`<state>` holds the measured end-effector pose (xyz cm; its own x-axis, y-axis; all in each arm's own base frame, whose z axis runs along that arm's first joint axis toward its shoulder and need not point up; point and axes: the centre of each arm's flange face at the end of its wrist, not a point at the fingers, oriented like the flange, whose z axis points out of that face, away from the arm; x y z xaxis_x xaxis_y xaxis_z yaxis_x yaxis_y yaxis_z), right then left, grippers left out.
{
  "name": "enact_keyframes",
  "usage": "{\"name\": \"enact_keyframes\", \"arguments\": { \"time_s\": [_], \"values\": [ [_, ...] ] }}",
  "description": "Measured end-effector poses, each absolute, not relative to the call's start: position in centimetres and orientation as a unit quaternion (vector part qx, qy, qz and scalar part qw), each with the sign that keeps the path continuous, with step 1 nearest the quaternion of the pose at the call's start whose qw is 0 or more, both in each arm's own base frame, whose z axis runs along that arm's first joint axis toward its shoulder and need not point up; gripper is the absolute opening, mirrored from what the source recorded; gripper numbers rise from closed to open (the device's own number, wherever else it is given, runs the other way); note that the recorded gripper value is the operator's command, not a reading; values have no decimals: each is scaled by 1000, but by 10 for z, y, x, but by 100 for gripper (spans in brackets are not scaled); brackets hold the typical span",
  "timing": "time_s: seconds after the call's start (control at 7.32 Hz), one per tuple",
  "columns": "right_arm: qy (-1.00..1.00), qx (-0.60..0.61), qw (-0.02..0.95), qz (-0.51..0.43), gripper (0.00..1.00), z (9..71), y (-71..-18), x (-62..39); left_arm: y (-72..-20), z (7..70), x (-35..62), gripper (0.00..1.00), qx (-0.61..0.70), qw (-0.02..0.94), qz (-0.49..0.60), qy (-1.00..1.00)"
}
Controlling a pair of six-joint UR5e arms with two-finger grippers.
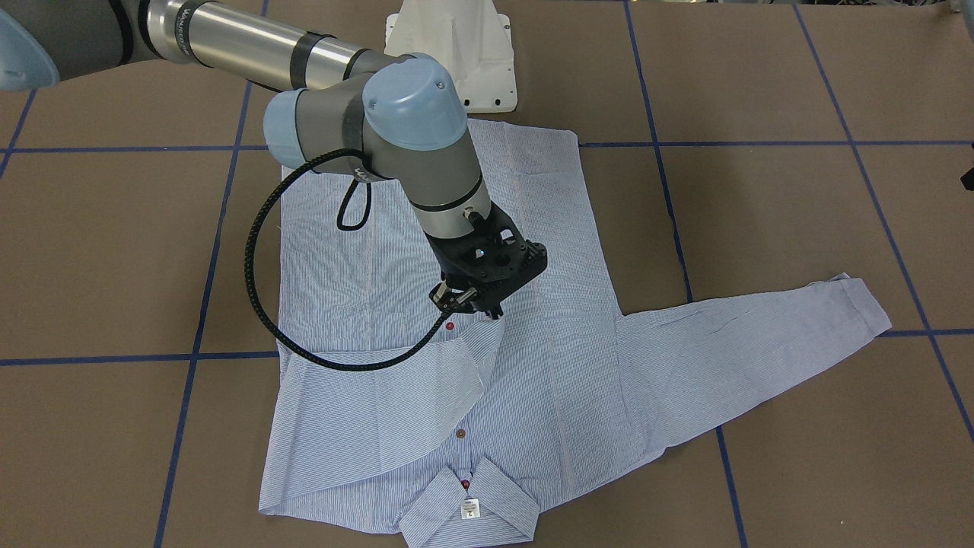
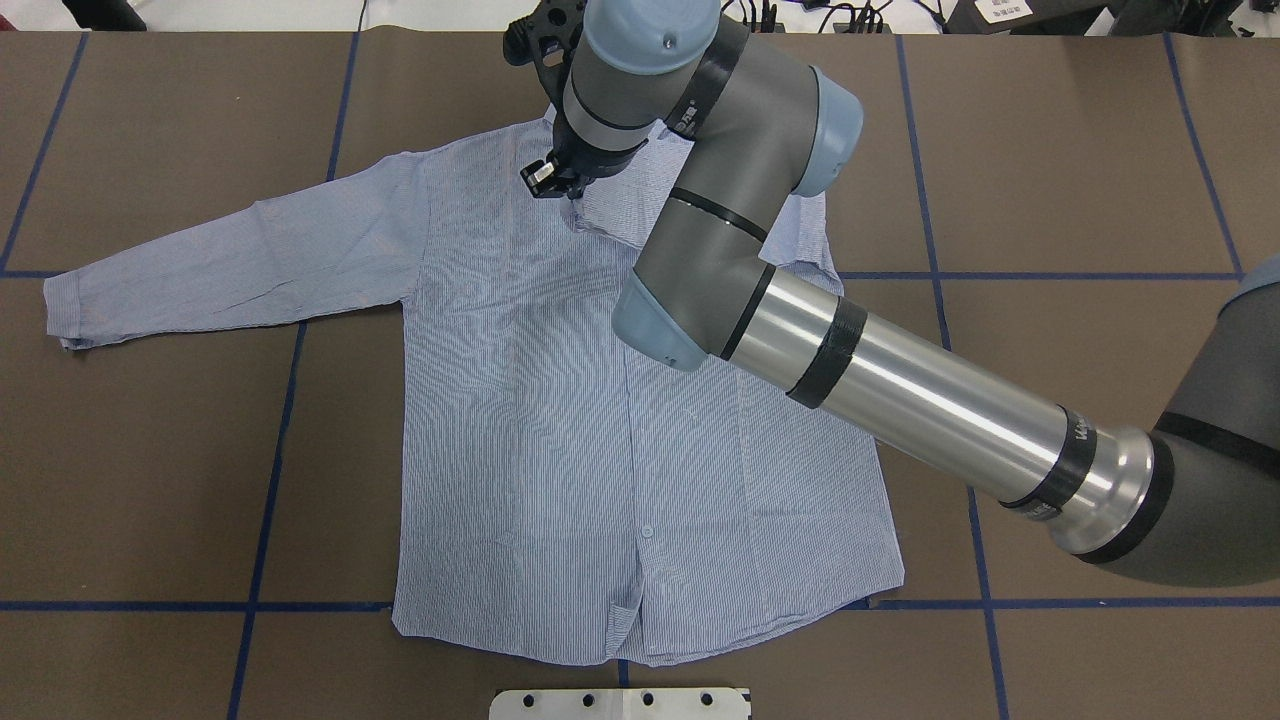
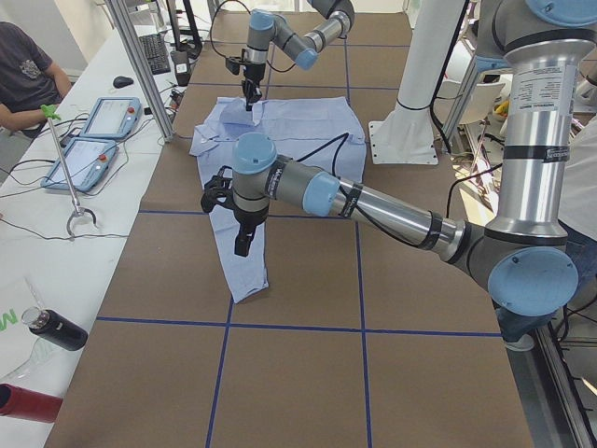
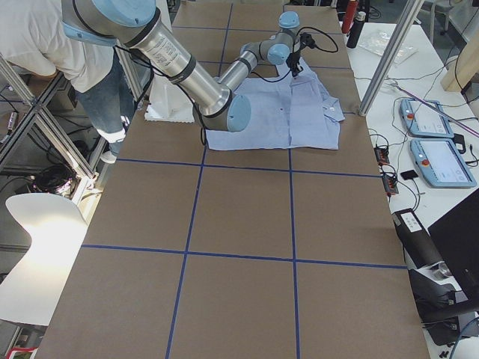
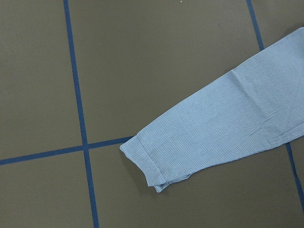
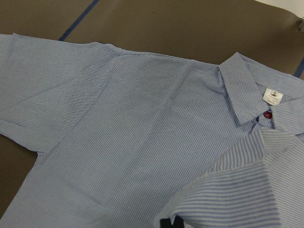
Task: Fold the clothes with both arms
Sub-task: 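Carry the held sleeve across the shirt front toward the collar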
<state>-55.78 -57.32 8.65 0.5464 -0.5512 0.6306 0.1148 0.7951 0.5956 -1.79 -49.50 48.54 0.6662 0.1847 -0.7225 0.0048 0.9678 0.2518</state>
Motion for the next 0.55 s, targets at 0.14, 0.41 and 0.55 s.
{"name": "enact_keyframes", "arguments": {
  "time_s": [0.14, 0.41, 0.55],
  "values": [
    [-431, 259, 841, -202, 0, 89, -570, -581, -496, 486, -18, 100, 116, 905, 49, 405],
    [-425, 269, 840, -205, 0, 87, -565, -610, -497, 486, -18, 100, 116, 906, 50, 405],
    [-422, 274, 839, -206, 0, 83, -561, -617, -498, 486, -18, 100, 117, 906, 50, 405]
  ]
}}
